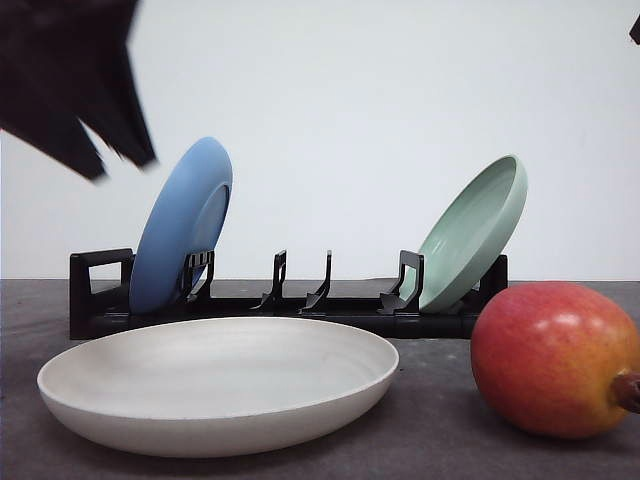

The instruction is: Place pomegranate in white plate

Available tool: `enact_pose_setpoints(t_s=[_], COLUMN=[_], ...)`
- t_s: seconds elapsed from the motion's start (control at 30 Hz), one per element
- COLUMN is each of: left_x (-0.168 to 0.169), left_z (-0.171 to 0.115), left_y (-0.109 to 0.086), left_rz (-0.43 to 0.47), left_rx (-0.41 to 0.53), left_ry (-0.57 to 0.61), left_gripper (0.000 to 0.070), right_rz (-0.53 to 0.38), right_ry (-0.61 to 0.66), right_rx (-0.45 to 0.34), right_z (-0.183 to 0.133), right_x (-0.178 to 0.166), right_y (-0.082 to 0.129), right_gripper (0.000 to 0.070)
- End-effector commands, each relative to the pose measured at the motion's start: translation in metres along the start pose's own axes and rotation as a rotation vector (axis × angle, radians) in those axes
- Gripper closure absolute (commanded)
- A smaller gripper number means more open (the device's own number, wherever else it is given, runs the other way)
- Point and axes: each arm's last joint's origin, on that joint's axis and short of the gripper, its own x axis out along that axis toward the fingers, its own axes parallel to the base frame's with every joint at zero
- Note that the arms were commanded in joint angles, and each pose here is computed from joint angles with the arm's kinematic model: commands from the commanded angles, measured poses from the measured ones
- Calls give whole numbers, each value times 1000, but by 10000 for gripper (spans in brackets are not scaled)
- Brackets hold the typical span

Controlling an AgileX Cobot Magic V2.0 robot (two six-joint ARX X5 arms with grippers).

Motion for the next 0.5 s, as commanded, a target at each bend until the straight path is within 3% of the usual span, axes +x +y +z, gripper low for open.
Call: enact_pose_setpoints(t_s=[0.0,0.23,0.47], left_x=[-11,-47,-68], left_z=[5,-8,-37], left_y=[13,51,59], left_rz=[19,128,245], left_rx=[-61,-211,-304], left_ry=[-63,-200,-323], left_gripper=[329,333,340], right_rz=[3,4,4], right_ry=[-19,-18,1], right_rx=[-11,-7,-4], right_z=[4,4,2], right_x=[-2,-2,-2], right_y=[1,1,1], right_gripper=[282,282,282])
